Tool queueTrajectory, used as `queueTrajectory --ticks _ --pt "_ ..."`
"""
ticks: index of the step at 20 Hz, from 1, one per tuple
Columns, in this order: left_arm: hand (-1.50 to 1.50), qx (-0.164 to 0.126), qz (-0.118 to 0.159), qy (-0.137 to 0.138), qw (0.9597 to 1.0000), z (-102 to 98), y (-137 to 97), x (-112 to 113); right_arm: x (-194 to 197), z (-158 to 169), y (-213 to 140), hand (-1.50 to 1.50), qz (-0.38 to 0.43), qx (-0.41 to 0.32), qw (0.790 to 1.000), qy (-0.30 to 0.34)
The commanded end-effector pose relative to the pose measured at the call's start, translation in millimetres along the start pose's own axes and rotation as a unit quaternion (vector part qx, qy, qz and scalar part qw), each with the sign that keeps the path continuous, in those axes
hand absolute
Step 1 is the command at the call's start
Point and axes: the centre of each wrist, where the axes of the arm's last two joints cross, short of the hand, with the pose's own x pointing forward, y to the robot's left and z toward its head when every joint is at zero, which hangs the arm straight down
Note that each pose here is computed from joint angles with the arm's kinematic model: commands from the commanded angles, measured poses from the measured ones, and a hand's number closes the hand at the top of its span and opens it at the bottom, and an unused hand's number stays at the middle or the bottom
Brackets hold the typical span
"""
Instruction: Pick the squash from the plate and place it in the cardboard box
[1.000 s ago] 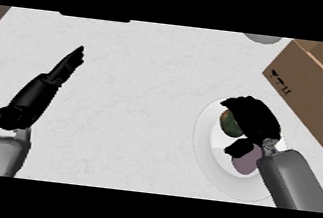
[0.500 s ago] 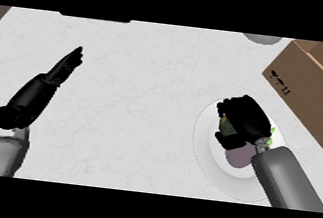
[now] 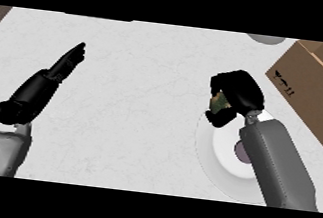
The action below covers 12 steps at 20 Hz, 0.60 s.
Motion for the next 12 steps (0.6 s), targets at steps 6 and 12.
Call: queueTrajectory --ticks 6,12 --pt "0.00 0.009 -0.007 0.010 0.9999 7.4 -7.3 -9.5 1.0 -25.4 -86.3 1.50 0.010 -0.100 0.995 0.013" --pt "0.00 0.015 -0.008 0.009 0.9998 3.7 3.6 3.4 6.1 -5.5 -136.3 1.50 -0.050 -0.206 0.972 0.104"
